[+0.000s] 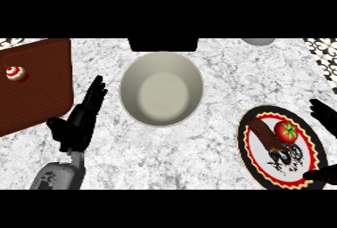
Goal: Pick the tomato from the plate and place it in the bowl
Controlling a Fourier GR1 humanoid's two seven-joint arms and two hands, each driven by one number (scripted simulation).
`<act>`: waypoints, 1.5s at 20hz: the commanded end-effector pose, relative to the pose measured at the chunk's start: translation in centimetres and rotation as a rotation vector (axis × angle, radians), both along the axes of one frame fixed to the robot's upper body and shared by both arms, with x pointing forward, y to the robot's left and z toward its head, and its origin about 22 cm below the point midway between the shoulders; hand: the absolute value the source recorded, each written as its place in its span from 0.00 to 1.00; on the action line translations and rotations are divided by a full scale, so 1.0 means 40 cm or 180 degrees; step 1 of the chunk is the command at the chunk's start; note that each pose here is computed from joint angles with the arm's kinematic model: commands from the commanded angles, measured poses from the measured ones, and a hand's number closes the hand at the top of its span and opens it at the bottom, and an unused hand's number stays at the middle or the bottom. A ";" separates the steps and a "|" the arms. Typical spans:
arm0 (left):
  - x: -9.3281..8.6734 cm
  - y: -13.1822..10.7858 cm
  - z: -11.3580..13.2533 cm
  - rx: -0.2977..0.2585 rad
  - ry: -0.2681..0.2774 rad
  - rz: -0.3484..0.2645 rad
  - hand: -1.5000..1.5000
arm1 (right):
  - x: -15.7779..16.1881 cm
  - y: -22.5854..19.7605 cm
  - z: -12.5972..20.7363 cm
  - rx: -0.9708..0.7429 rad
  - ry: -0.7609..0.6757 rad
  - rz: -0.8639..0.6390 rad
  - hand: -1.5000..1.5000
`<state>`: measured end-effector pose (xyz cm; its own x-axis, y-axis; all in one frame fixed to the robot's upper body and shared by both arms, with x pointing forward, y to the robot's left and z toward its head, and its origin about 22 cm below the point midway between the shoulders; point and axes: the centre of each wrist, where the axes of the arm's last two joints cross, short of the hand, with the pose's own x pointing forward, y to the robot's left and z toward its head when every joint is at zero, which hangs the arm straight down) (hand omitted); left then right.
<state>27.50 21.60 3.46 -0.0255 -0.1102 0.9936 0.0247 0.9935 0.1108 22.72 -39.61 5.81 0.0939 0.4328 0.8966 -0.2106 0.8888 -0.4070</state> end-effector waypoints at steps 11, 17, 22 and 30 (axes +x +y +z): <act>0.010 0.004 -0.022 0.0030 -0.0058 0.0057 0.50 | 0.032 0.042 -0.130 0.0110 0.0026 -0.0016 0.00; -0.002 0.011 0.005 0.0035 -0.0022 -0.0021 0.50 | 0.051 0.018 -0.159 -0.0494 0.0145 -0.0251 0.00; -0.010 0.009 -0.012 0.0027 -0.0042 -0.0028 0.50 | 0.092 0.043 -0.182 -0.0573 0.0214 -0.0109 0.00; 0.001 0.014 -0.030 -0.0014 0.0038 -0.0004 0.50 | 0.072 0.087 -0.235 -0.0902 0.0017 0.0604 1.00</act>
<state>27.53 21.84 3.30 -0.0249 -0.1098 0.9936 0.0309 0.9934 0.1106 26.08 -38.27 -2.43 0.0890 0.6217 0.7782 -0.2797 0.7655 -0.5795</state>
